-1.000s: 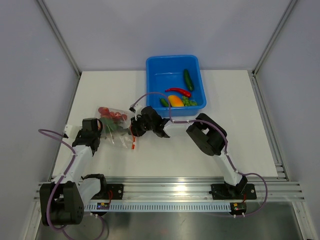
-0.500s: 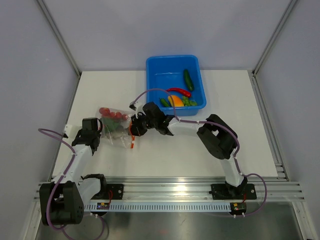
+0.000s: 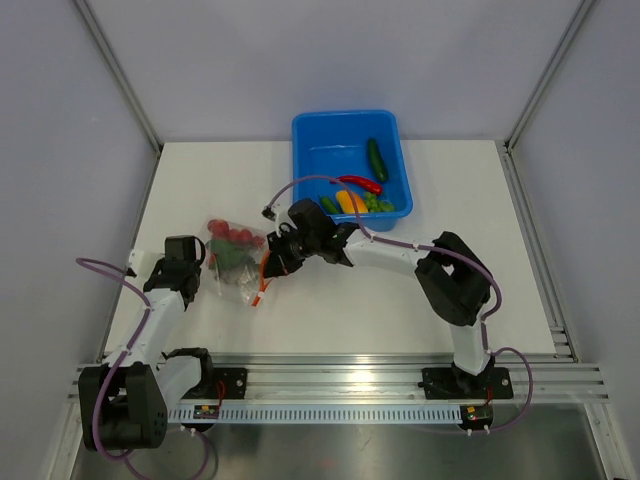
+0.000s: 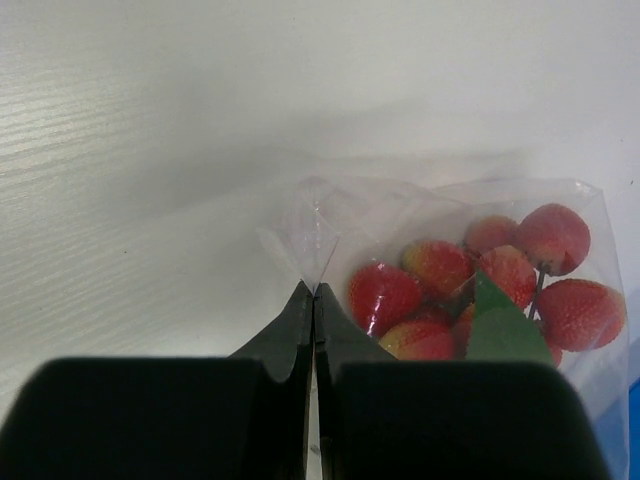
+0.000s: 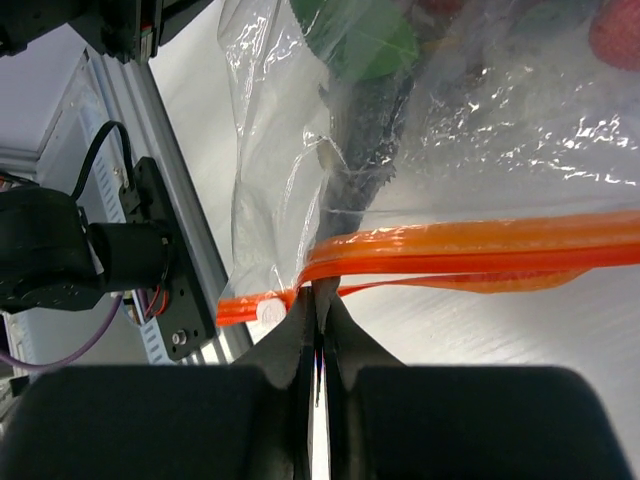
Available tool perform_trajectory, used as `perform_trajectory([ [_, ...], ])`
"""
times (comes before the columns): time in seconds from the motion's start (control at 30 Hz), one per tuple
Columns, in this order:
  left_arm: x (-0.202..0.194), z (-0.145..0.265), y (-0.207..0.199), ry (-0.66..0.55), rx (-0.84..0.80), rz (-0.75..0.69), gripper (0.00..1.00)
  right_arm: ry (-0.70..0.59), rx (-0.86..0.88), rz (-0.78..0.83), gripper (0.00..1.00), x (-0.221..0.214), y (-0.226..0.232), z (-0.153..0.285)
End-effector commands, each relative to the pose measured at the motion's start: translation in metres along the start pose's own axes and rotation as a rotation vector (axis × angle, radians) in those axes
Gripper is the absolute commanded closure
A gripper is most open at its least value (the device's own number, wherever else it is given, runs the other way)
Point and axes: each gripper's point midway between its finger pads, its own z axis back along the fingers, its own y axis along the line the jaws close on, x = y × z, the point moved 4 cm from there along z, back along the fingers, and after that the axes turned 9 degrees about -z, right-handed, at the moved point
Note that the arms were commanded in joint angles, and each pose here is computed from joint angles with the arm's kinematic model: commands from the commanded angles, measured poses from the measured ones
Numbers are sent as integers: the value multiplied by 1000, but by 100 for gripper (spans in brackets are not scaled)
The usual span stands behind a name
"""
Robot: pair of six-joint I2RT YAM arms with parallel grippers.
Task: Open the zip-top bag and remove the fake food
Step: Pick up the fake fish from the zipper food storage bag.
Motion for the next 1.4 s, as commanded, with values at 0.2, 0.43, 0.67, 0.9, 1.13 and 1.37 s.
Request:
perform_trajectory([
  [0.2,15,3,-9,-55,-4,32,100,53,127,57,100,15,55,35],
  [0.43,16,3,-8,-61,1,33,100,24,137,55,100,24,58,60],
  [0.67,16,3,-9,-59,-2,32,100,110,199,66,100,21,70,79],
  [0.9,15,2,-10,-54,-2,29,100,67,191,87,100,30,75,109],
  [1.13,15,2,-11,-48,-7,25,100,-95,150,101,100,51,69,146],
  [1.37,13,2,-12,-41,-12,19,100,-253,55,135,100,64,66,180],
])
